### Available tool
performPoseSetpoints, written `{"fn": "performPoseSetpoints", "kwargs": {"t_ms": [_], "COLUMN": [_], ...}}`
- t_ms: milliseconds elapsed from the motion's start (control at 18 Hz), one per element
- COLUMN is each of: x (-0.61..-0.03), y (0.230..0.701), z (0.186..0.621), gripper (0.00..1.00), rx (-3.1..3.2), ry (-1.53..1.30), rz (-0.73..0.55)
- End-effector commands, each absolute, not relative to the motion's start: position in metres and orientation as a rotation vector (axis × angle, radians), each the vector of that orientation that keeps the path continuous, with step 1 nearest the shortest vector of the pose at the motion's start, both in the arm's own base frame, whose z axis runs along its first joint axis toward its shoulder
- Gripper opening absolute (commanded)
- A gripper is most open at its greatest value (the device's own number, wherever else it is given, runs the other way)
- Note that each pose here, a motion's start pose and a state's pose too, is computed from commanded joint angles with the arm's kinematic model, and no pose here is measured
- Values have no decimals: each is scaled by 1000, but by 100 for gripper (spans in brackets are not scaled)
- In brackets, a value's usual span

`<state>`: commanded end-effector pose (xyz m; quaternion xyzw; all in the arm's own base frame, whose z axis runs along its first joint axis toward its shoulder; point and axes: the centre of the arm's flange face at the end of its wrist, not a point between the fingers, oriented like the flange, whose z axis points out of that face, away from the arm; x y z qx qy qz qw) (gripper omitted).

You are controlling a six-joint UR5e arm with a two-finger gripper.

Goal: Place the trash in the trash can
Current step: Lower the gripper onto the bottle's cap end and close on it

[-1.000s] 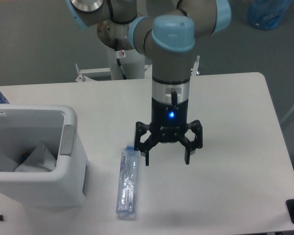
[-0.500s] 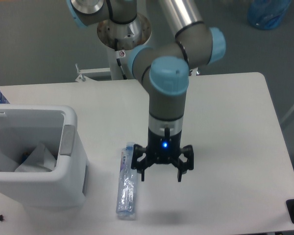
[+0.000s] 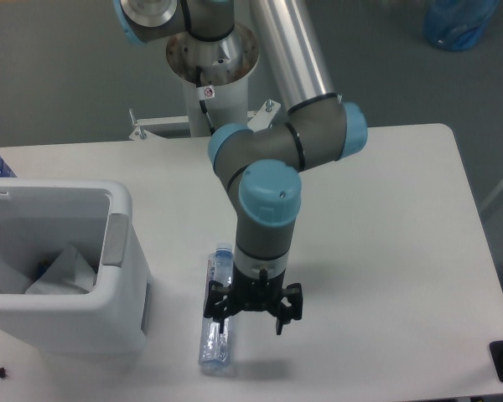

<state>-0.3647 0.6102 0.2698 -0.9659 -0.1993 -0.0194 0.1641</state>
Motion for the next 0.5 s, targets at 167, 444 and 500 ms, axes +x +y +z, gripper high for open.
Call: {"fn": "performPoseSetpoints", "kwargs": {"t_ms": [167,444,500], "x": [-356,-337,-338], "y": [614,602,603], "z": [246,219,220], "gripper": [100,100,100], "rx": [-2796,-2860,-2862], "ry": [-563,-560,-561], "rz": [-64,-82,-78]}}
